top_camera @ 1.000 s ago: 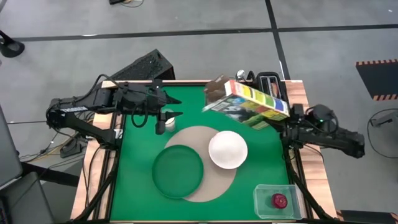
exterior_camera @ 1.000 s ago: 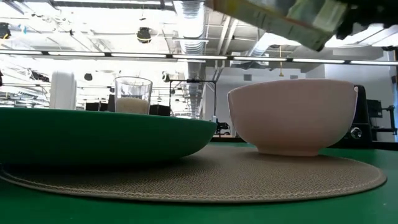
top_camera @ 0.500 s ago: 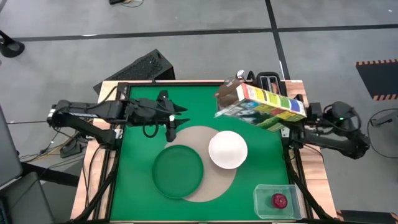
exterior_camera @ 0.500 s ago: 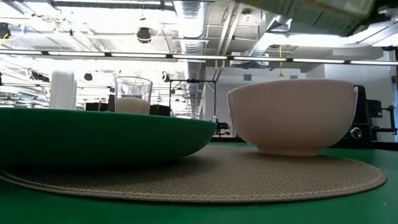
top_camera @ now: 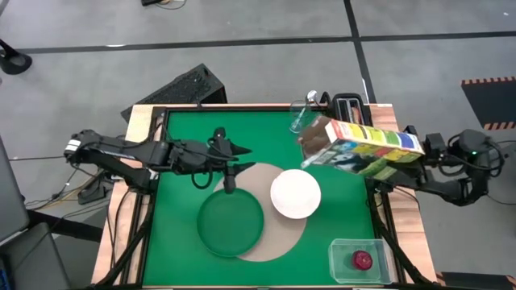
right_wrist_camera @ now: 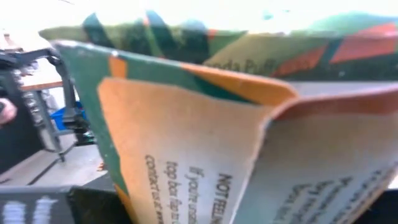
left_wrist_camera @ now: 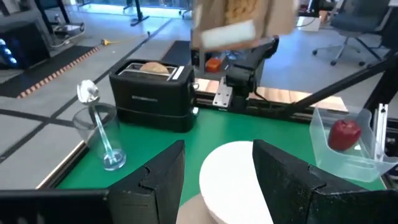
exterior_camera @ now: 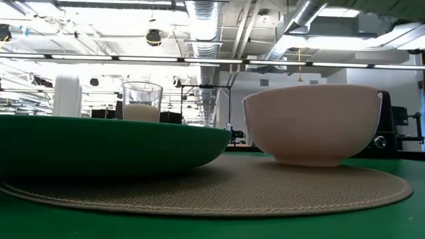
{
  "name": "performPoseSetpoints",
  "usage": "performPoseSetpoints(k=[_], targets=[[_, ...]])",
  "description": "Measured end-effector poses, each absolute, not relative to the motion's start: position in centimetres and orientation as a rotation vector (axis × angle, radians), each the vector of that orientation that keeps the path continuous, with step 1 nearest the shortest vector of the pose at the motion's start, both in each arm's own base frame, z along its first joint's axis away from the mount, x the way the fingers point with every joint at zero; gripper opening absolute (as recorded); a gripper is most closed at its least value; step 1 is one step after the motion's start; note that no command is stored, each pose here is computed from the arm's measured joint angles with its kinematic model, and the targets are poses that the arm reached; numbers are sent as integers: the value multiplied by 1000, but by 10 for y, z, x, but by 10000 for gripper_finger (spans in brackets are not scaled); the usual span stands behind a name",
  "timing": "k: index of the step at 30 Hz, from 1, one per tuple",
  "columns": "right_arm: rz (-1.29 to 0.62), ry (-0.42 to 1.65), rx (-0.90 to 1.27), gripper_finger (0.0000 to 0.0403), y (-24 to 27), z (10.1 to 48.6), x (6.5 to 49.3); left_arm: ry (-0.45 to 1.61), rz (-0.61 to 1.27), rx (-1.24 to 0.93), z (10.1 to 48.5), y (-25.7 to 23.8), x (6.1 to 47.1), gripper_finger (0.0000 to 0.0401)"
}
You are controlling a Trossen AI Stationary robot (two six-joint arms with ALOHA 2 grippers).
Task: Arrange a breakfast setting
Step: Pour the cereal from the green cereal box into the white bowl
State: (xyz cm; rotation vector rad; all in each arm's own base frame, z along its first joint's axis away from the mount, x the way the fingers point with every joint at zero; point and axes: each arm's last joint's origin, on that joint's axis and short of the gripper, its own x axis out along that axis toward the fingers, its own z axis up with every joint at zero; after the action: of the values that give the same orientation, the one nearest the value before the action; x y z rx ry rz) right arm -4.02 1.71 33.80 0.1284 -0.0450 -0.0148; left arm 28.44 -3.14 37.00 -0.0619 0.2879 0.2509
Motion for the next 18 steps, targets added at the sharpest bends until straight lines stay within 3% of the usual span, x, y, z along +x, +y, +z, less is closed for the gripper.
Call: performPoseSetpoints(k=[18], targets=[[21,180,235,276,25,326,-65,246,279,-104,364,-36,300,176]])
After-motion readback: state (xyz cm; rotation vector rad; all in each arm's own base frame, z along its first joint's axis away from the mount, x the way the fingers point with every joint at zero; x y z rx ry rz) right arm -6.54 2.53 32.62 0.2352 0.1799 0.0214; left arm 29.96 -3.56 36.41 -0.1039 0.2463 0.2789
